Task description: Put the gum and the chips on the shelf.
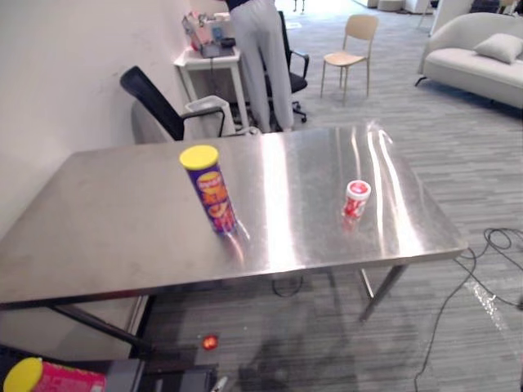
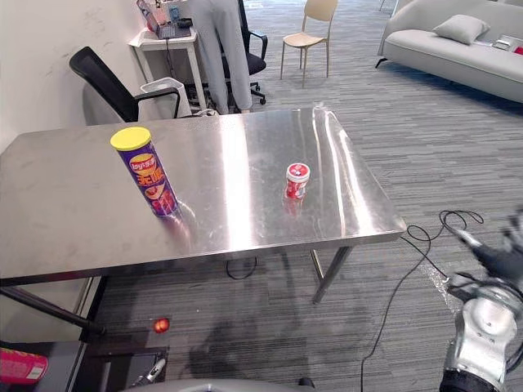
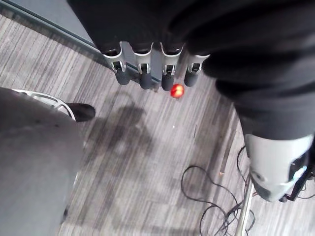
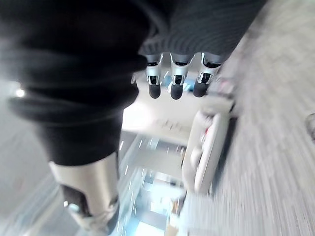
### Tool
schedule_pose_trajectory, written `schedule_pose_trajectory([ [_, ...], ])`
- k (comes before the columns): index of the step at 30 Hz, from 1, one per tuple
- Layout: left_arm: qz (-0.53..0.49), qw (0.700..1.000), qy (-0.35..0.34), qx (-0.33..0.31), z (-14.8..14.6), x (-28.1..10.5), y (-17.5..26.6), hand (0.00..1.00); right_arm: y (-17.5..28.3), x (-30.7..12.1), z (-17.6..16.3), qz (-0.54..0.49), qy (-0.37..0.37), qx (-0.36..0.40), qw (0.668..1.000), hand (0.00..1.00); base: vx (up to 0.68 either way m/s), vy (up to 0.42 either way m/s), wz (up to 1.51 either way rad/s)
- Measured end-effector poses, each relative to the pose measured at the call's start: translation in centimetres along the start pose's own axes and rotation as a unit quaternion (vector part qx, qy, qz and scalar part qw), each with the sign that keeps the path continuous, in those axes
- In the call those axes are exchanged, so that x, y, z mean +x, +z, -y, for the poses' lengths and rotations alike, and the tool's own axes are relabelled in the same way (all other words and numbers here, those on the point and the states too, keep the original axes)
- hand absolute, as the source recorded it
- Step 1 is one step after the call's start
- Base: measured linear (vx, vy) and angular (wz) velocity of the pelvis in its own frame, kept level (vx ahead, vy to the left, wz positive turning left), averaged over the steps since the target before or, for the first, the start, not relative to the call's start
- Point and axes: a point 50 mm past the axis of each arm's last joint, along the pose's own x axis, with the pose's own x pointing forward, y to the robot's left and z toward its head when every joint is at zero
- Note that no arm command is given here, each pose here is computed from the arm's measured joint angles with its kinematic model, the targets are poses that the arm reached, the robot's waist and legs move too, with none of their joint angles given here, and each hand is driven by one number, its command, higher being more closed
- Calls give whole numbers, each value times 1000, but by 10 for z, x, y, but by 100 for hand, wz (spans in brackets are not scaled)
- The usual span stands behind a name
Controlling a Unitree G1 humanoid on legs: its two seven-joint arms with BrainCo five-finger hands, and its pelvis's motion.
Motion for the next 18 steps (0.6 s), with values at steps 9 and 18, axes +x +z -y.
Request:
schedule_pose_trajectory([
  [9, 7, 999, -21, 27, -1, -1, 2, 0, 20, -10, -58, 54, 197, -9, 979, 0, 13, -31, 9],
  [18, -1, 999, -15, 30, -5, -3, -3, 0, 18, 1, -85, 46, 215, 18, 975, 0, -45, -39, 13],
])
